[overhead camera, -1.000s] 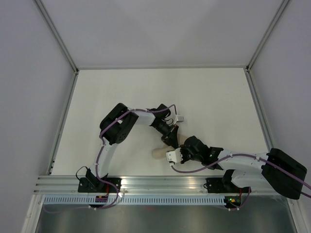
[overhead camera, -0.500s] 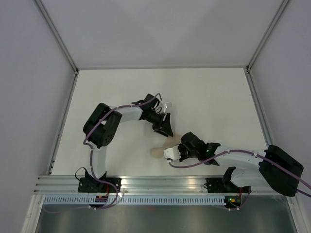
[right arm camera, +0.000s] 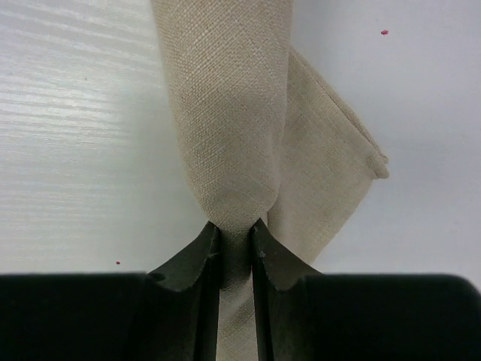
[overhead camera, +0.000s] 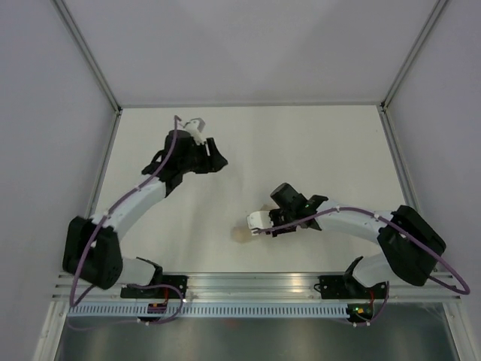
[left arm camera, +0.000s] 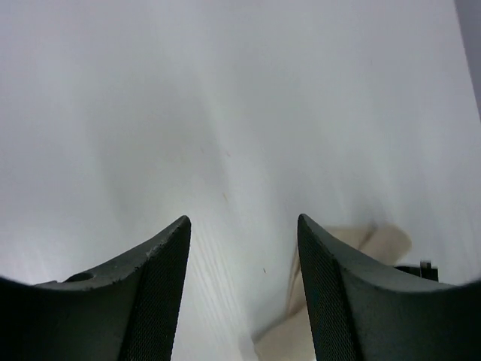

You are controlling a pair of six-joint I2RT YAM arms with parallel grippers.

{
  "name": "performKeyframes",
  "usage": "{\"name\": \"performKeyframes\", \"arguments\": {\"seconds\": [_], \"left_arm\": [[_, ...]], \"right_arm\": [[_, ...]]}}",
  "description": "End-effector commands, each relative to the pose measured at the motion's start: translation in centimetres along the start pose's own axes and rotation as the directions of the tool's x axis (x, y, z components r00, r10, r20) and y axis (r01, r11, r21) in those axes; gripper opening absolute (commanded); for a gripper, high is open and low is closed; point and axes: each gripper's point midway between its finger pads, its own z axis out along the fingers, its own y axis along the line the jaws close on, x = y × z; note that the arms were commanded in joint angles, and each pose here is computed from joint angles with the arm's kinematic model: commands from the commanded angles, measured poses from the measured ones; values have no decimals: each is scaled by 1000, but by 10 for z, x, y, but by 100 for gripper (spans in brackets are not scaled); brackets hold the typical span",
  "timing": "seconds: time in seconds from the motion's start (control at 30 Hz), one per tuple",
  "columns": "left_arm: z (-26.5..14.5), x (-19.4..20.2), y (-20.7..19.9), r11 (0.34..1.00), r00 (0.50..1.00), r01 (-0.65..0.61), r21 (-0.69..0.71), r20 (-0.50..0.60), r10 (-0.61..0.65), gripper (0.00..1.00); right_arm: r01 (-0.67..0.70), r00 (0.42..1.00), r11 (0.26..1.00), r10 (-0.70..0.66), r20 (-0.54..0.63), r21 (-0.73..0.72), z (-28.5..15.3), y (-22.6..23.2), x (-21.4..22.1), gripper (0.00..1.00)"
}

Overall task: Fold the napkin, place the utensils inside, and roll it up
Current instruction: Roll the napkin with the utensil

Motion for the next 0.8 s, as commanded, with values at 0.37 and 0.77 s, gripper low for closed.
{"name": "performKeyframes", "arguments": {"seconds": [0.37, 0.77], "left_arm": [[-158, -80, -20, 936, 655, -171, -307, 674, 341, 68], [-109, 27, -106, 733, 520, -652, -195, 589, 619, 100]], "right_arm": [[-264, 963, 794, 252, -99, -548, 23, 9, 19, 17], [-412, 910, 712, 353, -218, -568, 55, -11, 39, 16]]}}
